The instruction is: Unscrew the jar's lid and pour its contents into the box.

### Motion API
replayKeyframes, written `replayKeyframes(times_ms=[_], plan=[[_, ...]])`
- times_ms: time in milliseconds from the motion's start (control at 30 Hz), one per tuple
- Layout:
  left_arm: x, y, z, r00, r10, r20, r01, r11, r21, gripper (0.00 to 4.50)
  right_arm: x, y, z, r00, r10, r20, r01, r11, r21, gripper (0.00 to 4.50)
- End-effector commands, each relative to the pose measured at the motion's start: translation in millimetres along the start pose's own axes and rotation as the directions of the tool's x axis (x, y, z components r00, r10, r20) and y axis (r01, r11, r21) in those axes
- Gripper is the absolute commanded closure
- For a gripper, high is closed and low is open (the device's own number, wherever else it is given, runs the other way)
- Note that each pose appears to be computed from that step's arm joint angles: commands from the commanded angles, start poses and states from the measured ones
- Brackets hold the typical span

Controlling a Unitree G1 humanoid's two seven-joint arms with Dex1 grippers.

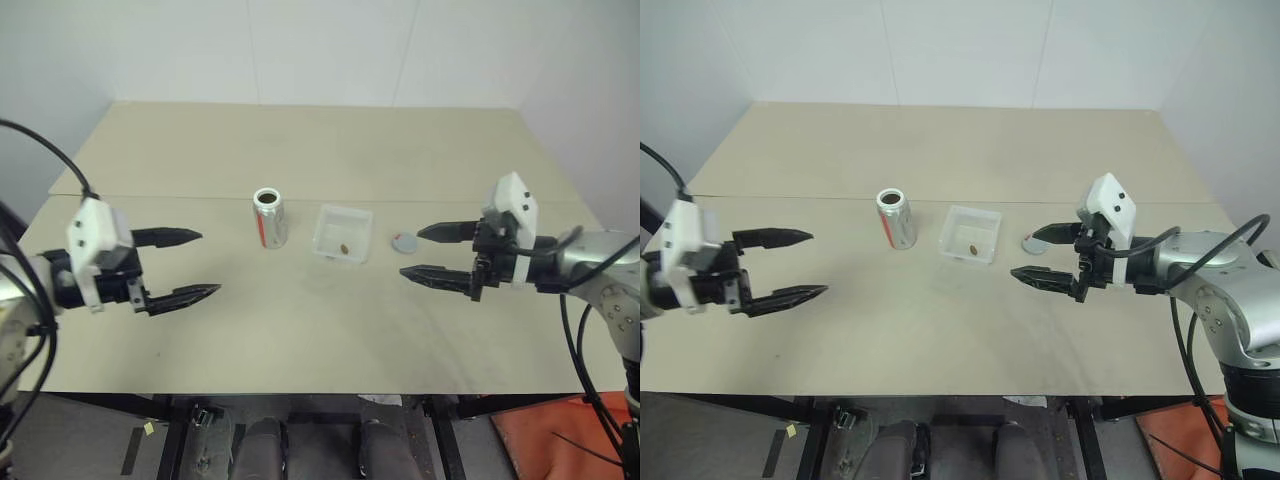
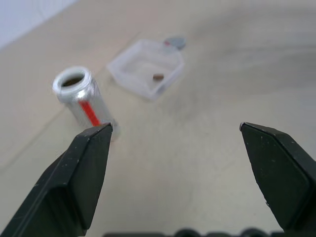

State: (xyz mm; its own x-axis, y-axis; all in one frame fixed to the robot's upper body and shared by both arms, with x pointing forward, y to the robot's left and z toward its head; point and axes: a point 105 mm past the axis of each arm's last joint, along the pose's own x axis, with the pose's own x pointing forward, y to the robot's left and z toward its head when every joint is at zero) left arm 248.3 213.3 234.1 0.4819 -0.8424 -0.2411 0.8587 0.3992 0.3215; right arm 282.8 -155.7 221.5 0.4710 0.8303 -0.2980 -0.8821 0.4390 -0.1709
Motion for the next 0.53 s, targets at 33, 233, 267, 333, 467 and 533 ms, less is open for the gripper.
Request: replayKeyframes(times_ms=[33,233,267,333,467,533], plan=[[-7,-9,27,0.995,-0.069,0.076,0.068,0.998,0.016,0.02,-11,5,17,0.999,-0.004,0.044,0.009,0.995,-0.103,0.00],[7,-8,32,0.986,-0.113,0.121,0.114,0.994,0.003,0.02,-8,11,15,0.999,-0.016,0.041,0.021,0.992,-0.122,0.00],[9,-8,32,0.985,-0.124,0.120,0.124,0.992,0.009,0.02,-8,13,15,0.999,-0.016,0.041,0.021,0.992,-0.124,0.00],[11,-7,32,0.984,-0.125,0.130,0.125,0.992,0.008,0.02,-7,15,16,0.999,-0.014,0.045,0.020,0.991,-0.129,0.00],[11,-5,28,0.983,-0.135,0.126,0.133,0.991,0.021,0.02,-6,10,23,0.996,-0.061,0.071,0.072,0.986,-0.150,0.00],[11,-5,27,0.982,-0.136,0.133,0.135,0.991,0.017,0.02,-9,7,27,0.993,-0.076,0.087,0.088,0.985,-0.147,0.00]])
